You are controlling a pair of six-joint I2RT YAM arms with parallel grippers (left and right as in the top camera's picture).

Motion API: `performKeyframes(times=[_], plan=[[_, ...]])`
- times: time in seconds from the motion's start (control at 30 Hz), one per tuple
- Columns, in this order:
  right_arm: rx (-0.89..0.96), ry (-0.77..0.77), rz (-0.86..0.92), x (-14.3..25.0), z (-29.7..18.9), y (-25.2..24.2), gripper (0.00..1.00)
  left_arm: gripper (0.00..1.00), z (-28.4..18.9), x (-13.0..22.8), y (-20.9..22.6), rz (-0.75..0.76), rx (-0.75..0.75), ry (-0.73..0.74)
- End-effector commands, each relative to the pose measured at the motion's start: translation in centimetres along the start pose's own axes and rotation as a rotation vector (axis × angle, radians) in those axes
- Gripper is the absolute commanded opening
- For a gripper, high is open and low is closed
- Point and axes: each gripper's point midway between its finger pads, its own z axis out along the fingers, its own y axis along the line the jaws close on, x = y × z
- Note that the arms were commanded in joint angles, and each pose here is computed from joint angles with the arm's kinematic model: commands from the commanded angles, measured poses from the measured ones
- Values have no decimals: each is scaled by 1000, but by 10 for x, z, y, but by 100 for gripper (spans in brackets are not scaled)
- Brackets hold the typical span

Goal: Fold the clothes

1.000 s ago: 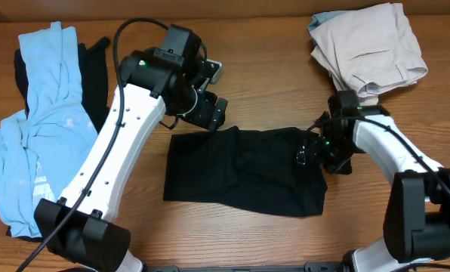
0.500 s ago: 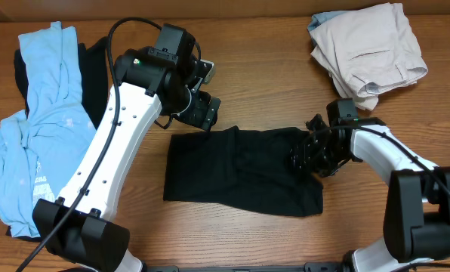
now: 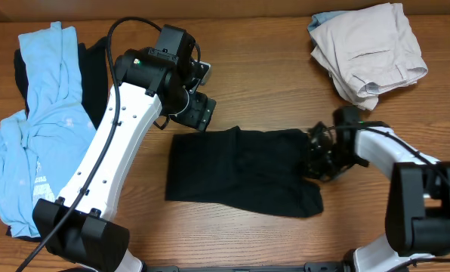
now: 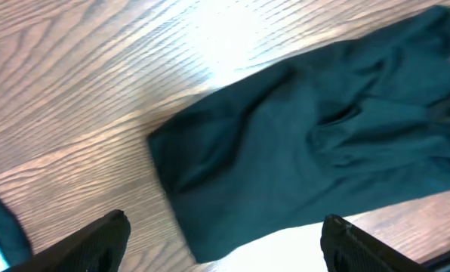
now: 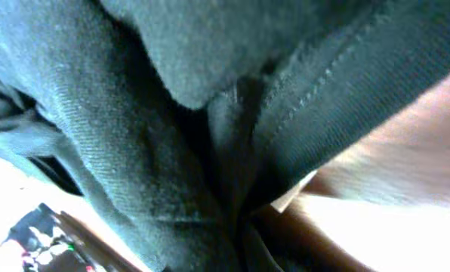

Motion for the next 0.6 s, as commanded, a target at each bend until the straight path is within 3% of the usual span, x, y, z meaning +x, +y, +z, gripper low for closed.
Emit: performKeyframes(times=[0.0, 0.17, 0.33, 0.57], plan=[[16, -125, 21, -17, -43, -7, 4, 84, -6, -6, 11, 3, -50, -24], [104, -193, 52, -19, -92, -15, 4, 84, -8, -6, 25, -33, -59, -28], [101, -193, -16, -20, -116, 24, 4, 85, -10, -5, 46, -87, -74, -32], [164, -181, -152, -14, -92, 98, 4, 87, -14, -2, 68, -141, -90, -37]])
